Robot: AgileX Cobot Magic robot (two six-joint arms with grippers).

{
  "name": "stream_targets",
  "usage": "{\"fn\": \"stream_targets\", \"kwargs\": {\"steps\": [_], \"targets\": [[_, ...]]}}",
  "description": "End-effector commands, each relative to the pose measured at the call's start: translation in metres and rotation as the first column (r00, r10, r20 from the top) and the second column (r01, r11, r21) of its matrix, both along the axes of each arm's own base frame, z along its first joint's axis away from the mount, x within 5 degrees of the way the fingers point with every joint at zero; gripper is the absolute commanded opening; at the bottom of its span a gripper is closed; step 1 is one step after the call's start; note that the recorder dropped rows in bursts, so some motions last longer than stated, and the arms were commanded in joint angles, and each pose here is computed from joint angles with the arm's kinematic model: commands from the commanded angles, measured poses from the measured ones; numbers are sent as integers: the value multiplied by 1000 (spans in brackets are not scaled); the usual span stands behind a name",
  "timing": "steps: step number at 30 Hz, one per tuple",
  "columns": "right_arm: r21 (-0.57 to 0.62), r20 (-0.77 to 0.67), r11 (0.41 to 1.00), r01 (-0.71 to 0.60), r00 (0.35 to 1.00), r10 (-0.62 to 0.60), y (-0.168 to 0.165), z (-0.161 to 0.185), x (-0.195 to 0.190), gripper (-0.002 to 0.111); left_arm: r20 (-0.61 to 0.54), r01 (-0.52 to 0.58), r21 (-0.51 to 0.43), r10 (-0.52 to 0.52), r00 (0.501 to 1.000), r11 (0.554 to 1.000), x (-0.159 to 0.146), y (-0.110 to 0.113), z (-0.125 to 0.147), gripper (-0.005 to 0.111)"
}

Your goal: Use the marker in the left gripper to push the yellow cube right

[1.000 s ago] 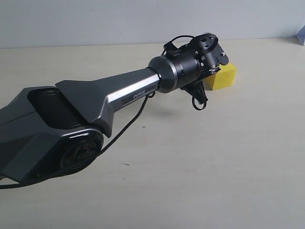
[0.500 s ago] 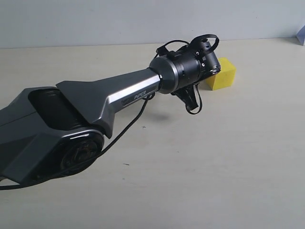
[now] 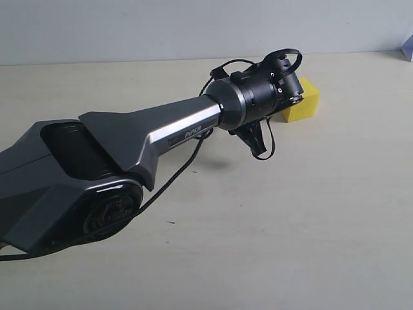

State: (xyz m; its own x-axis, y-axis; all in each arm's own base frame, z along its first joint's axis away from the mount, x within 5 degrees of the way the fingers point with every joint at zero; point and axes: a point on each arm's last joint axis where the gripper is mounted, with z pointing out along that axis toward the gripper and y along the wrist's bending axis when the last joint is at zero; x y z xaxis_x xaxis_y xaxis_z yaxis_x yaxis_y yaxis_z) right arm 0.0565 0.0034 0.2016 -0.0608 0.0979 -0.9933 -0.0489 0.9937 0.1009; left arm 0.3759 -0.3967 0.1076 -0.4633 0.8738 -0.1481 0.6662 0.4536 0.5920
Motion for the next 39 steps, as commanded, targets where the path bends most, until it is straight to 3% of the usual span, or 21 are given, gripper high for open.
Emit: {"fn": "stream_targets", "kwargs": {"steps": [1, 10, 17, 24, 34, 39], "targets": [[-1, 9, 1000, 0, 1000, 0, 0, -1, 0, 0, -40, 30, 15, -29, 999, 999, -3, -1, 2, 0], [-1, 9, 1000, 0, 1000, 0, 0, -1, 0, 0, -51, -24, -28, 22, 998, 999, 5, 6, 3, 0], [-1, 9, 1000, 0, 1000, 0, 0, -1, 0, 0, -46, 5, -179, -14, 999, 984, 6, -8, 9, 0], [-1, 9, 1000, 0, 1000, 0, 0, -1, 0, 0, -24, 15, -209, -20, 999, 978, 12, -11, 3, 0], [-1, 9, 1000, 0, 1000, 0, 0, -1, 0, 0, -4, -13, -361, 13, 1000, 933, 23, -14, 5, 0], [-1, 9, 1000, 0, 1000, 0, 0, -1, 0, 0, -13, -22, -334, 19, 1000, 942, 22, -11, 6, 0]]}}
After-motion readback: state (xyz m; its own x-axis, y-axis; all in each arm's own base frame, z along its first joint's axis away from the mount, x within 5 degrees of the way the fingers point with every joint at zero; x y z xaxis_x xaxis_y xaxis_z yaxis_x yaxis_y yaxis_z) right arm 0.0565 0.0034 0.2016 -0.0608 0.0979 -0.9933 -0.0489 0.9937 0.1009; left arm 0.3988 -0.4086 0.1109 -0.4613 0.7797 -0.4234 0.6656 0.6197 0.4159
